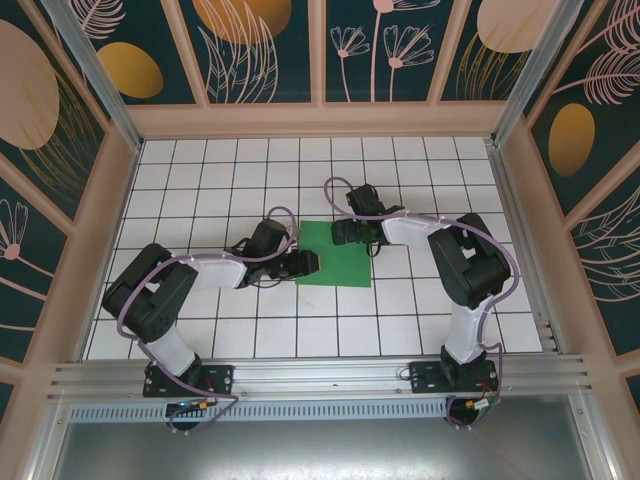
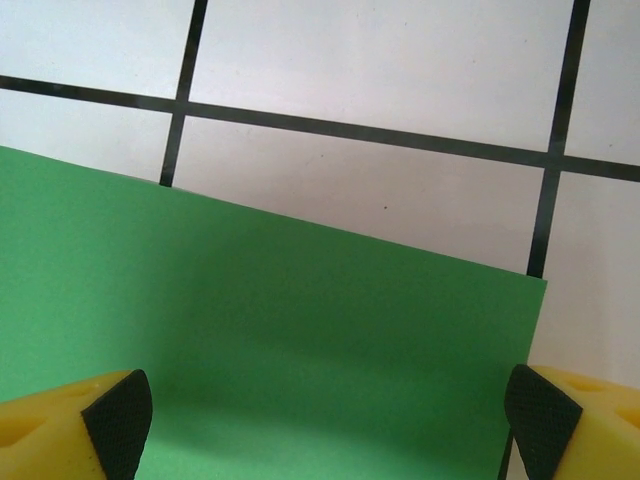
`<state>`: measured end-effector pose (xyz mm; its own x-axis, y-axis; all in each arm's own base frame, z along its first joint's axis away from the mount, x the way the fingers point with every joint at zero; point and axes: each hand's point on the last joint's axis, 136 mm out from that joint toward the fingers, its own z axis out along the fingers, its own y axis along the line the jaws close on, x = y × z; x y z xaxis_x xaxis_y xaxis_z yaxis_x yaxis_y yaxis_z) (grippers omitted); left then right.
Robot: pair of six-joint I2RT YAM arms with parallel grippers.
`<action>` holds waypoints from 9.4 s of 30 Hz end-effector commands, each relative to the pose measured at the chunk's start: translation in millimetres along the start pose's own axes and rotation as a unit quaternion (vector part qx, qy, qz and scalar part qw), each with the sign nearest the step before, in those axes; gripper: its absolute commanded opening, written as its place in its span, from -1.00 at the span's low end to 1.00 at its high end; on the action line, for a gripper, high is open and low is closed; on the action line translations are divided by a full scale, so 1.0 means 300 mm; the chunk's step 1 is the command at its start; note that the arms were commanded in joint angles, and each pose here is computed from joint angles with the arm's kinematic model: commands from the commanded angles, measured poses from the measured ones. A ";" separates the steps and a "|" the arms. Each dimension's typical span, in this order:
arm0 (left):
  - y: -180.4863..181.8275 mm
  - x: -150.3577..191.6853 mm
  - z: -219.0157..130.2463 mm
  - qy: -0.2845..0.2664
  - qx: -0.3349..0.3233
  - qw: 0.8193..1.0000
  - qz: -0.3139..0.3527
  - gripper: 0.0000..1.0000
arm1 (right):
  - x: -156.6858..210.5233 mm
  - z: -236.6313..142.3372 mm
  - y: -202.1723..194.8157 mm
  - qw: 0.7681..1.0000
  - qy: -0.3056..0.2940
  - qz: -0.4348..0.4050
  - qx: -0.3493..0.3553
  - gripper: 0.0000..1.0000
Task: Fold a paper plane with a square sheet of paper (fold left side to right side)
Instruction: Pick up the square sheet of paper from the center of the table, then place a square sheet of paper at the center of the table, then first fold in half a square sheet of paper at the center of the table, then hold the square sheet of paper at the center of the table.
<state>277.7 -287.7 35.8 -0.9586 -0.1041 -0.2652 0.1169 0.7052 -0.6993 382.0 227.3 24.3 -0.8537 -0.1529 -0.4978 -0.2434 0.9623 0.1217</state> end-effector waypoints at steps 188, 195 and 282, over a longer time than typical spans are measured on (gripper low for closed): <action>-0.237 -0.335 0.180 0.046 0.159 0.984 0.064 -0.43 | -0.038 -0.328 0.075 0.937 -0.047 0.161 -0.306 -0.20; -0.238 -0.334 0.179 0.046 0.158 0.984 0.064 -0.45 | -0.035 -0.294 0.116 0.927 -0.027 0.167 -0.336 -0.20; 0.024 -0.220 0.342 0.062 -0.149 0.981 0.109 -0.16 | -0.012 -0.499 -0.263 0.952 -0.177 0.213 -0.129 0.64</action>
<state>378.4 -355.4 19.9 -0.9348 0.0976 -0.3415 0.2613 0.8403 -0.4751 335.2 113.9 135.8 -0.7162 0.3463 -0.6060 -0.0275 0.8535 0.5203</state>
